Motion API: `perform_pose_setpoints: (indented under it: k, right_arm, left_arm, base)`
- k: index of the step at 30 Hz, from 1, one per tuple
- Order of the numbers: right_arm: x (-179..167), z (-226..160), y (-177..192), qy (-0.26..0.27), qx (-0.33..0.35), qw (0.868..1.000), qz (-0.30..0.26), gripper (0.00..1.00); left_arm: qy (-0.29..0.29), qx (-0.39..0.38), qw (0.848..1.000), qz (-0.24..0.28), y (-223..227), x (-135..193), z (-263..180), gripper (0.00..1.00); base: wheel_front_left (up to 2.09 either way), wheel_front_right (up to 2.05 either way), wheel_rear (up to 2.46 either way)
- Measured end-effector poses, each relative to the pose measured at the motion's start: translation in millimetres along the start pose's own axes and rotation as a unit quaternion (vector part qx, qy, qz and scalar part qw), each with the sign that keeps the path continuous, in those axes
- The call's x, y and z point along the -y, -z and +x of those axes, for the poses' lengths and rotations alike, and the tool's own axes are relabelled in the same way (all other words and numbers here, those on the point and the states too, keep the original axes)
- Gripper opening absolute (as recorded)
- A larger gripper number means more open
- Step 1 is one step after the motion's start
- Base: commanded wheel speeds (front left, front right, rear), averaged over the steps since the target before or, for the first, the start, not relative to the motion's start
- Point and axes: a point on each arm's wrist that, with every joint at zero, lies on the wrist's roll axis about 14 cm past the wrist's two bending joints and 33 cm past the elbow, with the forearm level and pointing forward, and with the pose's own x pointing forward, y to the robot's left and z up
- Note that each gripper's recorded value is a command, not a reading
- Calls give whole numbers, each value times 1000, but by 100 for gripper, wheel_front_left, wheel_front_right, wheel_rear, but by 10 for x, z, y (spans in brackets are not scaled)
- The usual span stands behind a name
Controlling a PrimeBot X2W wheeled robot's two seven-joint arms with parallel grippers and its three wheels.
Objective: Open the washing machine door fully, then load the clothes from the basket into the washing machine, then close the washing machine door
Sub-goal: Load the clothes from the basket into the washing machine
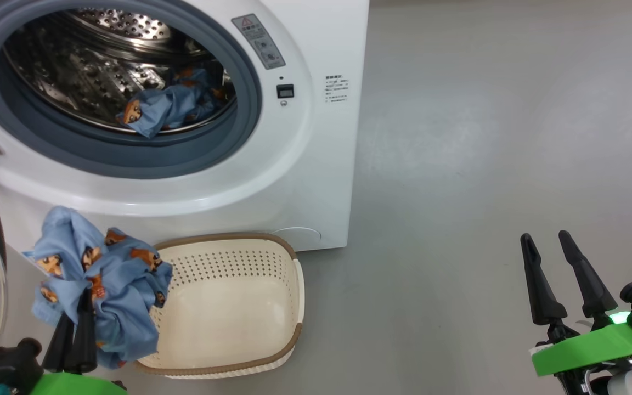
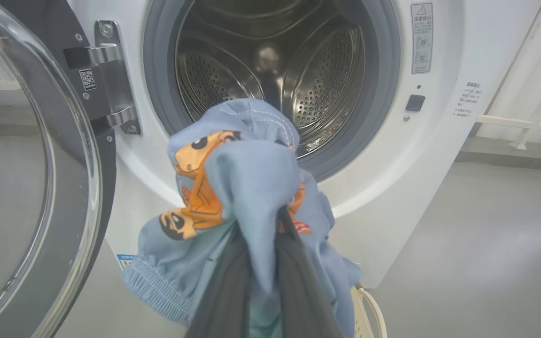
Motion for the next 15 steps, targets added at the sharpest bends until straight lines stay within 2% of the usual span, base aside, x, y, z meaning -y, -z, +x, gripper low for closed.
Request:
perform_pose_setpoints:
  k: [15]
  right_arm:
    - [-18,-5,91,-3,-13,1000,2,100]
  left_arm:
    - [-15,13,1000,1,-49,-62,-54,0]
  base:
    - [0,0,0]
